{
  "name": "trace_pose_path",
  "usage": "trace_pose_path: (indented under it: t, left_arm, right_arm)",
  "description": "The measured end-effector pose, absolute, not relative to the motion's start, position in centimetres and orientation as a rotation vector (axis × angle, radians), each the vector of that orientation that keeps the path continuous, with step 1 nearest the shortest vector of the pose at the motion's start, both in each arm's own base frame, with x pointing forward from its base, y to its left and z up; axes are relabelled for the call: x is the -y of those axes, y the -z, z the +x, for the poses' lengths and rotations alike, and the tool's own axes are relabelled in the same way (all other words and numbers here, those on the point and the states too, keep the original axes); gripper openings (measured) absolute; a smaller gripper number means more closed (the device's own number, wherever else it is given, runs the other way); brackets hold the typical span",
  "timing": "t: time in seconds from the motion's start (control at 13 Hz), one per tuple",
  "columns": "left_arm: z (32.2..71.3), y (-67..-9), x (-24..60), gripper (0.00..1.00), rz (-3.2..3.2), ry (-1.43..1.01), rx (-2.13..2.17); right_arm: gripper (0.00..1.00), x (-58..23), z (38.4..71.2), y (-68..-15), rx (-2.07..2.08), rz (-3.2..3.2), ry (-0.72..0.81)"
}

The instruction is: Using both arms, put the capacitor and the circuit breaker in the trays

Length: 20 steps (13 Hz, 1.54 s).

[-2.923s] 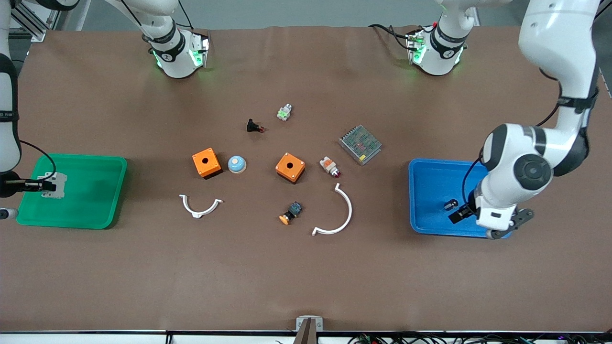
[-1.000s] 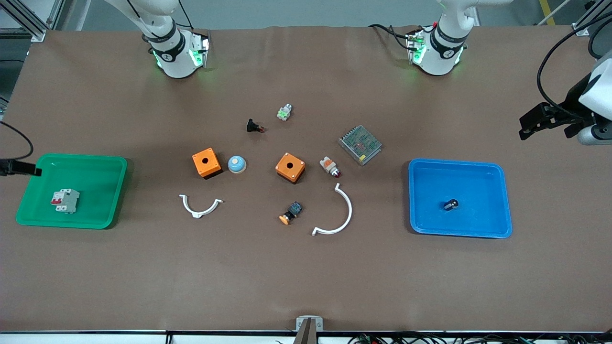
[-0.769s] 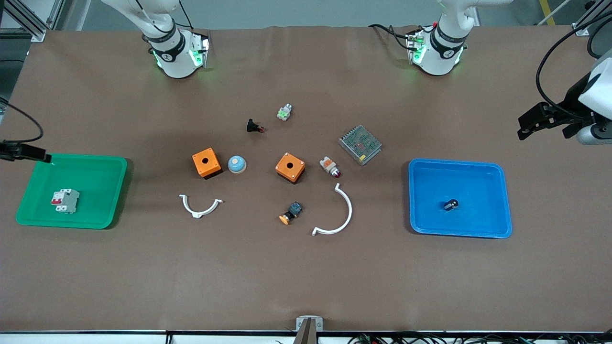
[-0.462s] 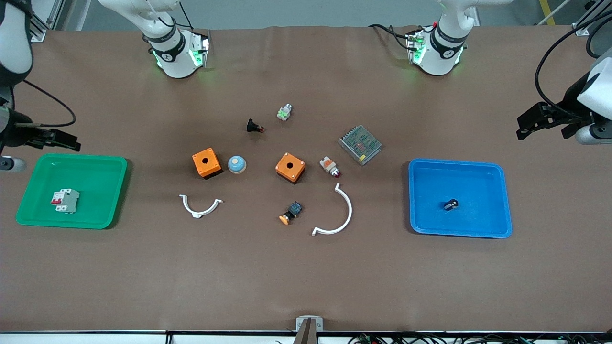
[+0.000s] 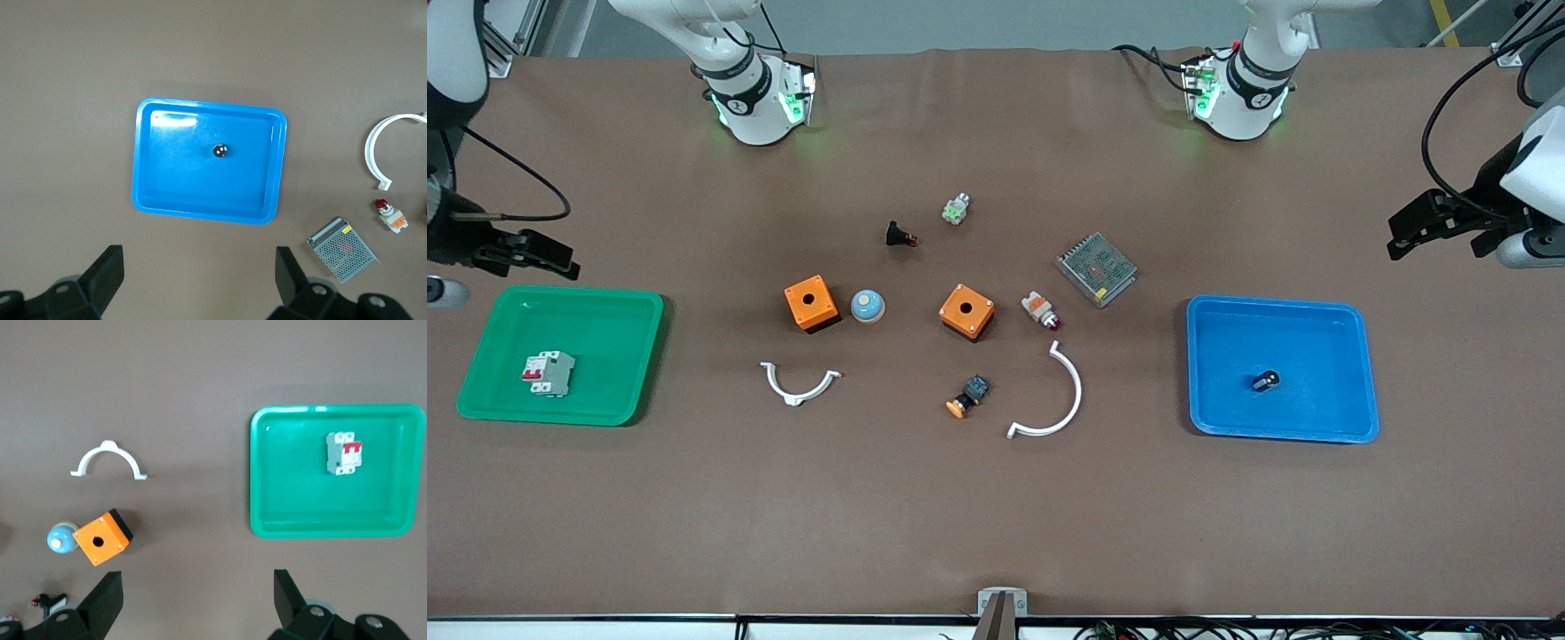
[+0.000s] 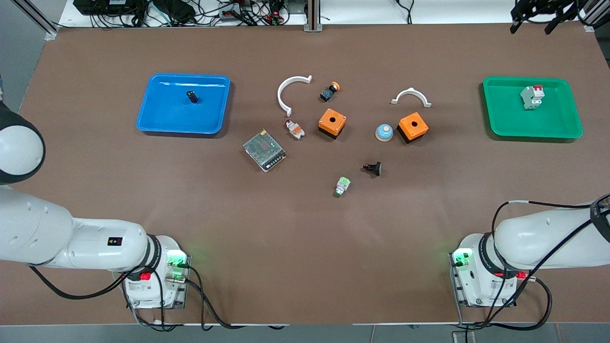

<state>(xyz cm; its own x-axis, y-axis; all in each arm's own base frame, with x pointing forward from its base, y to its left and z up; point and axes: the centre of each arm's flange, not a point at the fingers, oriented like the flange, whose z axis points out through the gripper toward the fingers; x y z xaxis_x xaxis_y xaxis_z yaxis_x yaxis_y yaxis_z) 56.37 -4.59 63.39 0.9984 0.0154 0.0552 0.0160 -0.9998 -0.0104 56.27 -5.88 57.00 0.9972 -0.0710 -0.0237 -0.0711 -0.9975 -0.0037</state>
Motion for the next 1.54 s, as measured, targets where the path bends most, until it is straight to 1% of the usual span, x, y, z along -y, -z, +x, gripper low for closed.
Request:
trace_pose_path:
  t: [0.31, 0.62, 1.54]
  left_arm:
    - [56.2, -63.4, 6.2, 1.00, -3.132, 0.086, -0.016]
    - [56.1, -63.4, 7.0, 1.00, -3.133, 0.085, -0.038]
    - [56.2, -63.9, 6.0, 1.00, -3.133, 0.099, -0.011]
  right_arm:
    - [1.00, 6.3, 56.6, -60.1, -0.123, -3.137, 0.061]
    - [1.00, 6.3, 56.7, -60.8, -0.123, -3.136, 0.090]
    - [1.00, 5.6, 56.8, -63.9, -0.105, -3.130, 0.187]
